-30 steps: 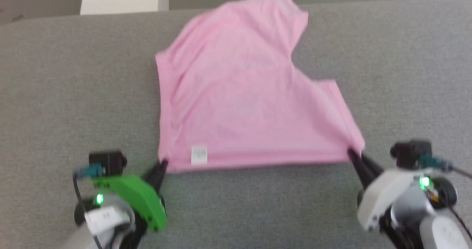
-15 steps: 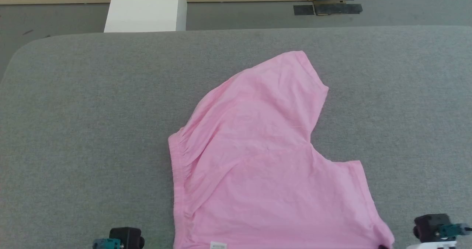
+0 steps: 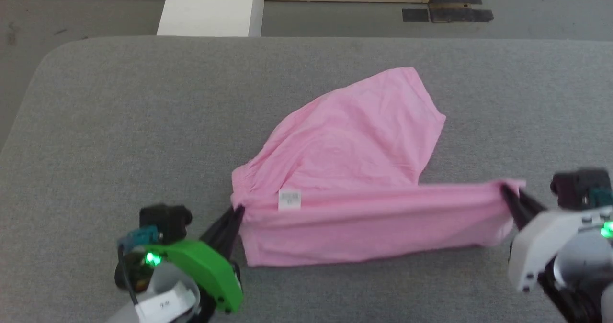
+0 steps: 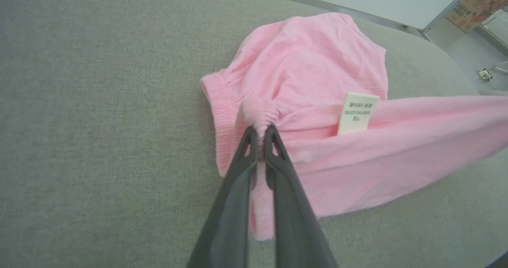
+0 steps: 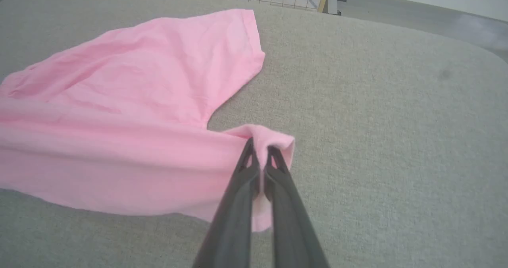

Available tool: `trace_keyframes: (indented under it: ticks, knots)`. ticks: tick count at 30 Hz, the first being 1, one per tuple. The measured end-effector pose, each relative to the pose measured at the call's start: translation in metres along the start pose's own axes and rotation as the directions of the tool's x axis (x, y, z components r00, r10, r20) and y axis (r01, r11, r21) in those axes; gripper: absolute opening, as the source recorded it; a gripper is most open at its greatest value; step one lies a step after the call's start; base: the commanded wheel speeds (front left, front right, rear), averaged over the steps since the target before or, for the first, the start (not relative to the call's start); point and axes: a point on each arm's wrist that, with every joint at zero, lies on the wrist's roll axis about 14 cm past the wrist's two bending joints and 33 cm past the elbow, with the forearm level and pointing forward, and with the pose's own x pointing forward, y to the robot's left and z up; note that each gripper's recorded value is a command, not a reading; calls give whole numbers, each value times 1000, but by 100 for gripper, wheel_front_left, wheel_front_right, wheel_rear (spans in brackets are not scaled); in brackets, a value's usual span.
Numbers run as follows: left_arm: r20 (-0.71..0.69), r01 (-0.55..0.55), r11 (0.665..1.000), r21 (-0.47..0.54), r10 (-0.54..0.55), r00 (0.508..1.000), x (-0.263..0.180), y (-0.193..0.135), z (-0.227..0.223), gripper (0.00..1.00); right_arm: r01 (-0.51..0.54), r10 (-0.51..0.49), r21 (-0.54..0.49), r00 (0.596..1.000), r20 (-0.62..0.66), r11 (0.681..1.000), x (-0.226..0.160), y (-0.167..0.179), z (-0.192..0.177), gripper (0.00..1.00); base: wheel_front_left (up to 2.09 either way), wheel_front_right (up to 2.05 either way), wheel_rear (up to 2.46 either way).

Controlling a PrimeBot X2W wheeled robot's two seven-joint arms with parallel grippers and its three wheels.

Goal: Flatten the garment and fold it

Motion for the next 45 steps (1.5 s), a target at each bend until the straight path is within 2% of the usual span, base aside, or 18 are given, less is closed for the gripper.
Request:
trace_keyframes:
  ticks: [5,8,17,24,32,37,42,43,44,45]
  knots:
    - [90,-26,999,24,23,996,28,14,27,0,-21,28,-85,996,89,996,40,0,47,0,0,0,0]
    - [109,-48,999,17,46,993,44,22,33,0,-36,48,-117,994,100,993,66,2,62,0,0,0,0]
    - [113,-157,988,-3,156,981,83,60,34,0,-92,106,-178,992,74,980,148,16,82,0,0,0,0]
    - [54,-221,975,-13,221,974,99,83,15,0,-144,145,-217,989,-12,965,202,34,73,0,0,0,0]
    - [-11,-242,970,-18,242,970,112,94,0,0,-172,136,-243,978,-159,955,249,39,47,0,0,0,0]
    - [-48,-246,969,-16,245,968,113,98,-8,0,-207,131,-243,947,-295,948,265,46,23,0,0,0,0]
    - [-64,-249,968,-21,247,967,112,100,-10,0,-237,141,-226,917,-372,945,272,54,21,0,0,0,0]
    - [-65,-250,968,-22,248,967,111,100,-10,48,-238,142,-214,912,-385,947,272,53,20,0,0,0,0]
    - [-63,-250,968,-22,248,967,111,100,-9,100,-240,144,-208,909,-392,948,271,53,20,20,0,0,0]
    - [-55,-249,968,-22,248,967,110,100,-7,100,-240,146,-207,910,-387,948,270,54,22,98,0,0,0]
